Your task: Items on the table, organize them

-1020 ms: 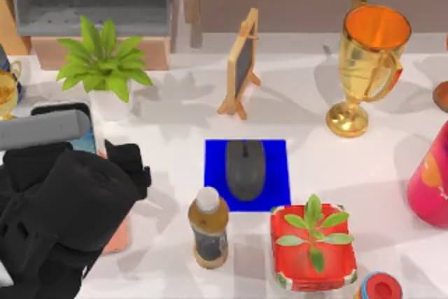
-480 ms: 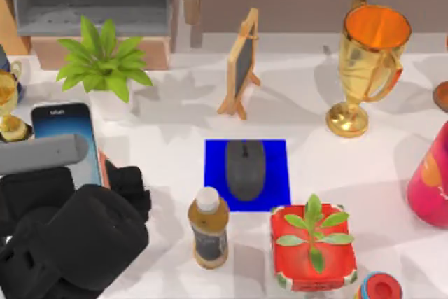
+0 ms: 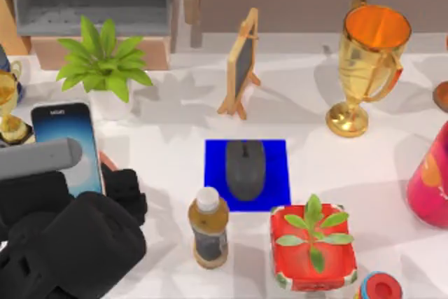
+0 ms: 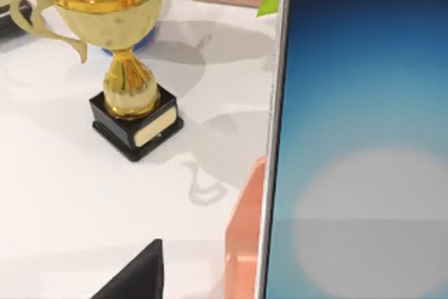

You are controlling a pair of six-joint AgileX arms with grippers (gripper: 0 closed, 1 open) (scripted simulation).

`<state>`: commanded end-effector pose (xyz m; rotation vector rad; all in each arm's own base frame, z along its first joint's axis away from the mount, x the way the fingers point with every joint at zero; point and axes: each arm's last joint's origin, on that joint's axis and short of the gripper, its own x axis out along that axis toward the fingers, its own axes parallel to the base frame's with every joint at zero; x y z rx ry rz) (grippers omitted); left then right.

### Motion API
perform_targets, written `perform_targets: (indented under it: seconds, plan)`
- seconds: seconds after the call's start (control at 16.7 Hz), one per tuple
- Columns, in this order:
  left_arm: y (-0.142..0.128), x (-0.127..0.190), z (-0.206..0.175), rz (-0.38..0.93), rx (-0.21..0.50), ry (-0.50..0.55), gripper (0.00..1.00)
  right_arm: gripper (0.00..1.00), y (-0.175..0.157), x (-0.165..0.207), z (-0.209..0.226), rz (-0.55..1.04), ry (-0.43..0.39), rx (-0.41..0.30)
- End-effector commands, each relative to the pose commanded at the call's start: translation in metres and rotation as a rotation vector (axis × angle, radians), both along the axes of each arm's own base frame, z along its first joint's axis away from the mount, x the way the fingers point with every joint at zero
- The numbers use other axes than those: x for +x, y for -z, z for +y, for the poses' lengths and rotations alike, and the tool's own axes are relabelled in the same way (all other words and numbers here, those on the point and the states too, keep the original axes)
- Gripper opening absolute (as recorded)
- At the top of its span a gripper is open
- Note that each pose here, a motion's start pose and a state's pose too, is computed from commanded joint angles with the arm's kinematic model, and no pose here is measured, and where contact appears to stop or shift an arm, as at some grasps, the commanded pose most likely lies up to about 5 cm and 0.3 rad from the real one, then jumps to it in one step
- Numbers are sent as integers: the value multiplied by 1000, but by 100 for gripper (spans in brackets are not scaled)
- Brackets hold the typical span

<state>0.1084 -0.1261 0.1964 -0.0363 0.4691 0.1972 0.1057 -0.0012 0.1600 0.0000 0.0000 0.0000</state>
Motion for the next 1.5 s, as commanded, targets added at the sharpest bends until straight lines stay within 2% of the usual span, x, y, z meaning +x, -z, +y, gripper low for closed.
perform_targets:
  seconds: [0.24,0.48,0.66,0.84,0.96,1.08,1.26,1.5]
  plan:
    - [-5,6,17,-14,-94,5,100,100,0,0,0,0,0,0]
    - [-9,7,39,-68,-191,79,100,100,0,0,0,0,0,0]
    - [-7,6,55,-124,-221,140,100,100,0,0,0,0,0,0]
    - [-2,0,61,-173,-232,277,100,100,0,0,0,0,0,0]
    - [3,-3,67,-215,-222,360,100,100,0,0,0,0,0,0]
    - [7,-3,76,-268,-199,381,100,100,0,0,0,0,0,0]
    - [14,-1,96,-359,-138,317,100,100,0,0,0,0,0,0]
    - [29,-2,118,-445,-20,229,100,100,0,0,0,0,0,0]
